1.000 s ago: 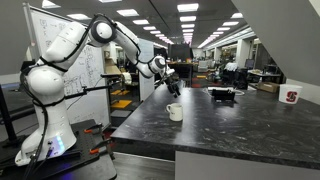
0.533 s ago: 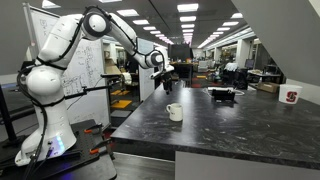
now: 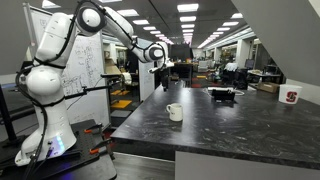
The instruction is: Put the marker in the white mug
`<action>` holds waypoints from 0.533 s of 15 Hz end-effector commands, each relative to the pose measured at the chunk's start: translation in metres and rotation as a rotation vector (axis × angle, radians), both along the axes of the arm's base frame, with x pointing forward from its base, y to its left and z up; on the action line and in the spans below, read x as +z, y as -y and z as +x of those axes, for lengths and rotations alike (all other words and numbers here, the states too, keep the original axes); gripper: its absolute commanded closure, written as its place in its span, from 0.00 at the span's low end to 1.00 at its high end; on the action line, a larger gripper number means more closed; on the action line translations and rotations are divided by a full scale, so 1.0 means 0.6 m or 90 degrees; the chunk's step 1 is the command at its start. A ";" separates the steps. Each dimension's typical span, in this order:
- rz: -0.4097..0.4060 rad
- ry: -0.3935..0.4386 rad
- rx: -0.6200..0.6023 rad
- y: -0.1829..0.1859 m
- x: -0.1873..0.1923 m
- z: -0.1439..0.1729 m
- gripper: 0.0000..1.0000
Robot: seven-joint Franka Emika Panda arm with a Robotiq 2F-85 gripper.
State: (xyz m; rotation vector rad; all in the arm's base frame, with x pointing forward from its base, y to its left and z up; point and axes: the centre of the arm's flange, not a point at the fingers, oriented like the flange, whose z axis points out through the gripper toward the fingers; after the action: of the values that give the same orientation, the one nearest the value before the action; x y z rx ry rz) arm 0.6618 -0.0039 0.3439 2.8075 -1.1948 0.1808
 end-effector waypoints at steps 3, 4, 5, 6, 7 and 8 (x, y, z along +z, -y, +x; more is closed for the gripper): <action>-0.002 -0.028 0.038 -0.003 0.008 -0.024 0.00; -0.002 -0.029 0.038 -0.004 0.007 -0.025 0.00; -0.002 -0.030 0.039 -0.004 0.005 -0.026 0.00; 0.000 -0.032 0.040 -0.004 0.004 -0.026 0.00; -0.001 -0.032 0.043 -0.004 0.003 -0.027 0.00; -0.002 -0.032 0.046 -0.004 0.002 -0.027 0.00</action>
State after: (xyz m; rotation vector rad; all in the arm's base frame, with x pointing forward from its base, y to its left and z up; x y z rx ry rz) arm 0.6551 -0.0015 0.3409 2.8256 -1.1198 0.1371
